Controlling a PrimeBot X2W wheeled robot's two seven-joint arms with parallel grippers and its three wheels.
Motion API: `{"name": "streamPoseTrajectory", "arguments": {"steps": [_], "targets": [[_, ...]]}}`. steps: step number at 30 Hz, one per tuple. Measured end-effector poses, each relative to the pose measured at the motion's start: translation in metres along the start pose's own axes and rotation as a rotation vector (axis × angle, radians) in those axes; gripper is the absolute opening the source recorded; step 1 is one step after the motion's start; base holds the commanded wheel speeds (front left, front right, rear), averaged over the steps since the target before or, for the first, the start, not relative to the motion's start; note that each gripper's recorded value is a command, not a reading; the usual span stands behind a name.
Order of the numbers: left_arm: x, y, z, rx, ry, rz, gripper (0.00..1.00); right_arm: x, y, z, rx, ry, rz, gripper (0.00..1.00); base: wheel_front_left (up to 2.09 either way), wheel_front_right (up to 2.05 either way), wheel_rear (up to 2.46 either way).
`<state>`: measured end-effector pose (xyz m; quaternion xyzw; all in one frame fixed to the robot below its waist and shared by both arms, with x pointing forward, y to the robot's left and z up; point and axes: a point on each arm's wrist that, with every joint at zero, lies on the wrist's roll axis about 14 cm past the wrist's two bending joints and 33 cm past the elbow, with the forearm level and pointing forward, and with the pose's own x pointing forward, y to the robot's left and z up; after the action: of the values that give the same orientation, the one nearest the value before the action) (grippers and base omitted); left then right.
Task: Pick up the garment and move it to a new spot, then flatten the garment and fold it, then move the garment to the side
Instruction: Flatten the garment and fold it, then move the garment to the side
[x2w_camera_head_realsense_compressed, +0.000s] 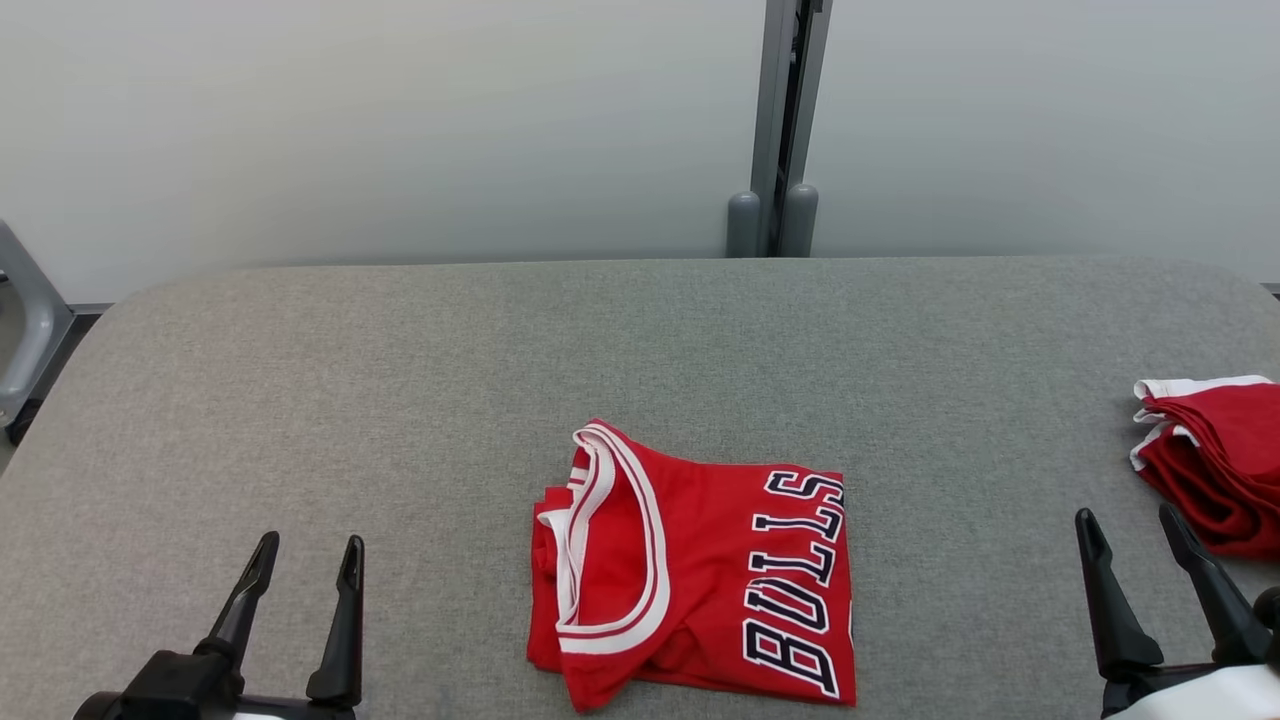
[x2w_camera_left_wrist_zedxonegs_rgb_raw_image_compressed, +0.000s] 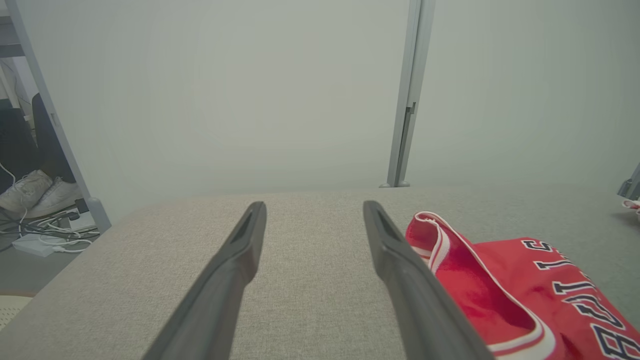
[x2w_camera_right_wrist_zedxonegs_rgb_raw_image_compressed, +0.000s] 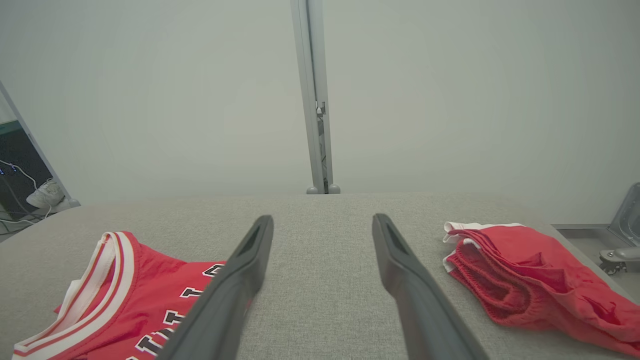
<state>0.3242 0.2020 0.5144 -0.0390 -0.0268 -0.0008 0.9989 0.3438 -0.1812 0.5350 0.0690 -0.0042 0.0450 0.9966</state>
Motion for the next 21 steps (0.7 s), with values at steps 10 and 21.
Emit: {"name": "streamPoseTrajectory", "arguments": {"steps": [10,21], "targets": [[0.000,0.001,0.000,-0.003,-0.001,0.003,1.00,0.000,-0.001,-0.004,0.008,0.011,-0.006,1.00,0.00,0.00,0.00],[0.008,0.004,0.002,-0.004,-0.012,0.017,1.00,0.012,0.001,-0.013,0.013,0.046,0.010,1.00,0.00,0.00,0.00]]}}
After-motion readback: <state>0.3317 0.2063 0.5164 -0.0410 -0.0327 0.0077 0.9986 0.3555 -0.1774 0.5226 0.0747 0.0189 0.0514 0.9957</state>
